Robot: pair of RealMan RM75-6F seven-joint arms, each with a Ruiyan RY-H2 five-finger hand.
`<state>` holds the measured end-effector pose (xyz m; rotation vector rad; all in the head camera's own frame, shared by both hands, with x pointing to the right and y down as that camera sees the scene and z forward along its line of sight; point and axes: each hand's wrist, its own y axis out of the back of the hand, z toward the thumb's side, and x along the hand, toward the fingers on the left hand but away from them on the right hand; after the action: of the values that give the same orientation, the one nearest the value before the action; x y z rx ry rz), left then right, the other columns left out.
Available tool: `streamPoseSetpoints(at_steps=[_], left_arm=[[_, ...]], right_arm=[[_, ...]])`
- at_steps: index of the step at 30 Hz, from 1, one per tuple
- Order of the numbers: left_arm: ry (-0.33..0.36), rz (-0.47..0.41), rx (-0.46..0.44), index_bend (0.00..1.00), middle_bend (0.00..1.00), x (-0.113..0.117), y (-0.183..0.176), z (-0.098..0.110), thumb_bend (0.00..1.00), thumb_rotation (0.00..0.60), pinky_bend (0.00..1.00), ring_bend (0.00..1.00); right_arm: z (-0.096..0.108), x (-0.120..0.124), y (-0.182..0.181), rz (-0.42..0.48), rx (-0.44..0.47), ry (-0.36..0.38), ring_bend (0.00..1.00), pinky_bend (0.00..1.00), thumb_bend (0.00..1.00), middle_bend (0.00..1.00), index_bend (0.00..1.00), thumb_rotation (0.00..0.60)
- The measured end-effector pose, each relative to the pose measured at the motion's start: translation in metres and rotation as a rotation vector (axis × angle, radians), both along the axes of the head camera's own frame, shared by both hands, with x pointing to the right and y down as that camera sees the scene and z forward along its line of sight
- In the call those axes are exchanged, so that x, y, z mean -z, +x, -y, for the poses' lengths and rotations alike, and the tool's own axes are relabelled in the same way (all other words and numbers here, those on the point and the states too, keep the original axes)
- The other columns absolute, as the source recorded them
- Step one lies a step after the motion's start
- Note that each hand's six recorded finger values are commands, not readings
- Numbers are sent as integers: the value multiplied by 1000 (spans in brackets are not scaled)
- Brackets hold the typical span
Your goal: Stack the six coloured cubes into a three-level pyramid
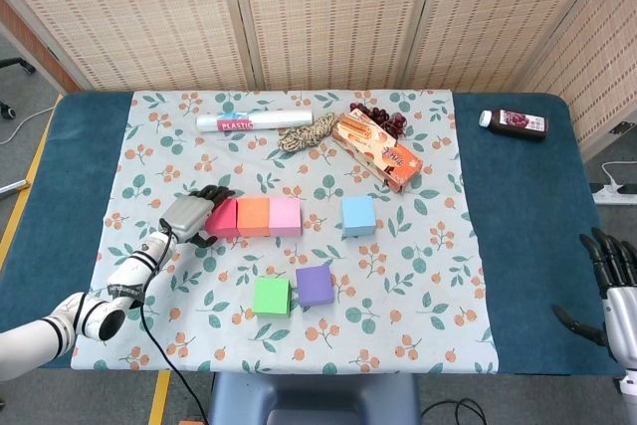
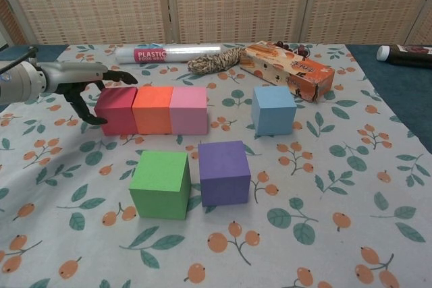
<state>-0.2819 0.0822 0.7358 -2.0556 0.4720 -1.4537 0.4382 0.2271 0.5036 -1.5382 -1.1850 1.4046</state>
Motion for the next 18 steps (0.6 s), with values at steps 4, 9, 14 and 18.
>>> streamPoseSetpoints(at_steps=[4,9,14,18], left_arm=[[3,2,-2,0,0,6,-4,0,330,600,136,0],[37,23,-1,0,0,18,-19,5,331,600,95,0],[79,91,-13,0,0,28,-42,9,326,600,49,0],[116,137,-6,0,0,24,-52,13,325,600,39,0]], right_arm=[[1,1,-1,2,3,4,0,0,0,0,0,600],[1,2,-1,5,9,5,0,0,0,0,0,600],[1,1,-1,7,9,6,0,0,0,0,0,600],[2,0,-2,10,12,3,0,0,0,0,0,600]])
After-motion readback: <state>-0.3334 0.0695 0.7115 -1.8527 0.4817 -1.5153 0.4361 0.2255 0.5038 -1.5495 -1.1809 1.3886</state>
